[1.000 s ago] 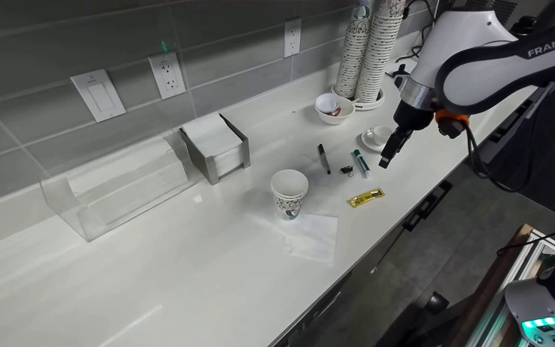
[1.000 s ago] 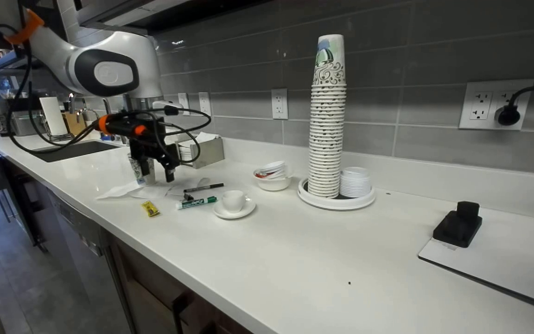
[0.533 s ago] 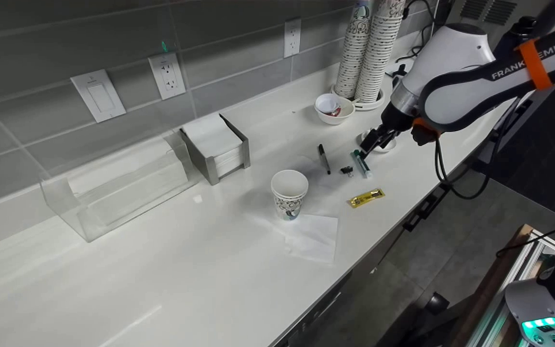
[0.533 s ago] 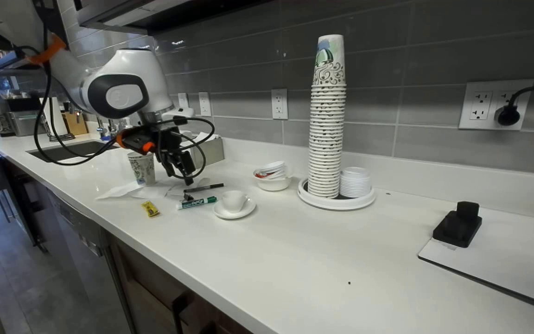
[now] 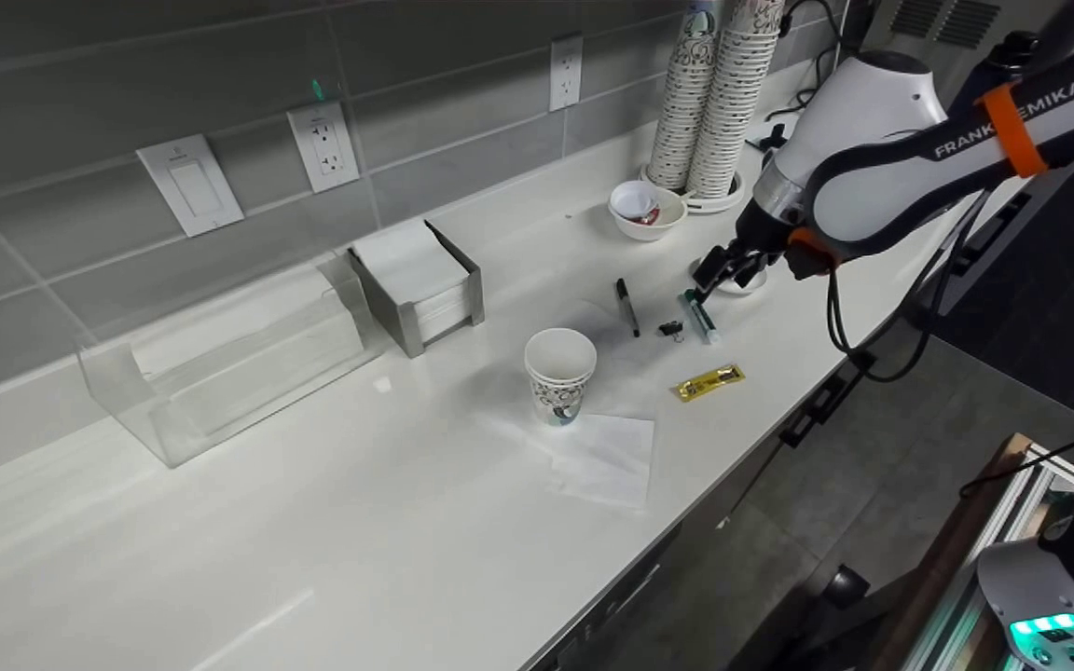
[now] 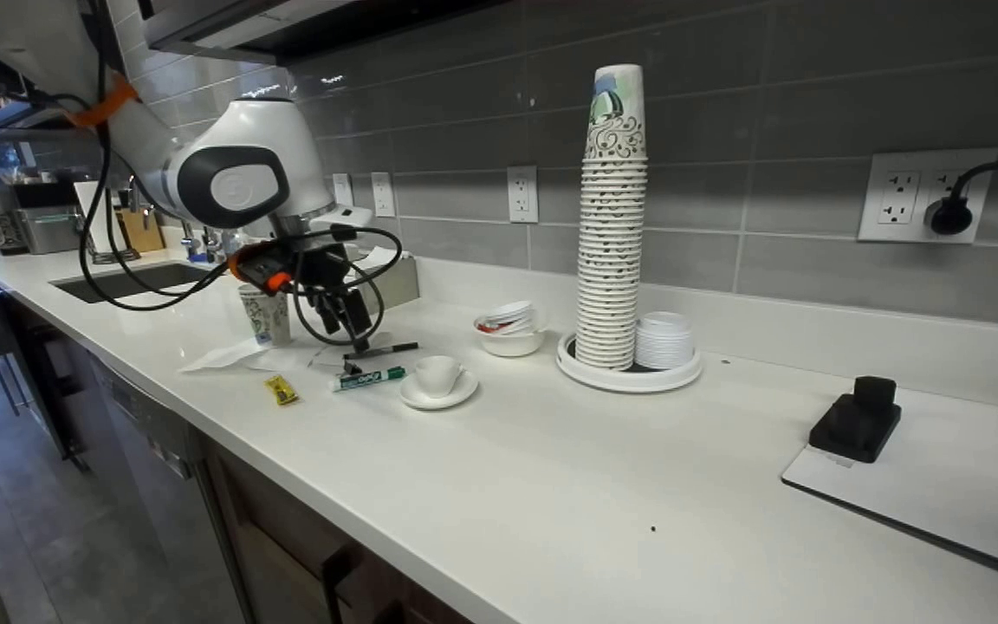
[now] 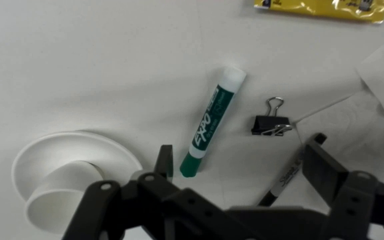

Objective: Put the right marker in the left cup

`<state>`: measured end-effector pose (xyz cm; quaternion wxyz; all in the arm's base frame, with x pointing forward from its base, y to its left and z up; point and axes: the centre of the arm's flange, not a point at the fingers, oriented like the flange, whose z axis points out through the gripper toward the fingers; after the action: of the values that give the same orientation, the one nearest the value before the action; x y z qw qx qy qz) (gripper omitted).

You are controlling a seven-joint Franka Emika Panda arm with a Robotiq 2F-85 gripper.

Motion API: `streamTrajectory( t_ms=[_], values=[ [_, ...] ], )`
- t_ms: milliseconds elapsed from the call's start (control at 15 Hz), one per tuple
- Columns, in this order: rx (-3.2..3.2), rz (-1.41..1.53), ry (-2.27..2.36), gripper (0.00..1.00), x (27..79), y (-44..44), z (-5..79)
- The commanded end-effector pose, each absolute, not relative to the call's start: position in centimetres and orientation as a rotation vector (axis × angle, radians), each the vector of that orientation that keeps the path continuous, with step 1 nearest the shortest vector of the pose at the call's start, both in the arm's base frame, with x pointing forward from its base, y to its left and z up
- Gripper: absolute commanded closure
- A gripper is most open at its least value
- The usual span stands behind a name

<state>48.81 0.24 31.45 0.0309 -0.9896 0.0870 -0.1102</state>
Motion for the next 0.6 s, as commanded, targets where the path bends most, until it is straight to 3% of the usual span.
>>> streamTrajectory(
  t_ms=[0,67,200,533],
  values=[
    [-3.027,-0.385,0.448,0.11,52.0,-0.4,30.3],
    [-3.023,-0.391,0.490,0.05,52.8,-0.5,29.8],
    [-3.031,-0.407,0.557,0.06,54.1,-0.4,28.8],
    [-3.077,-0.367,0.686,0.15,56.5,-1.1,26.3]
  ],
)
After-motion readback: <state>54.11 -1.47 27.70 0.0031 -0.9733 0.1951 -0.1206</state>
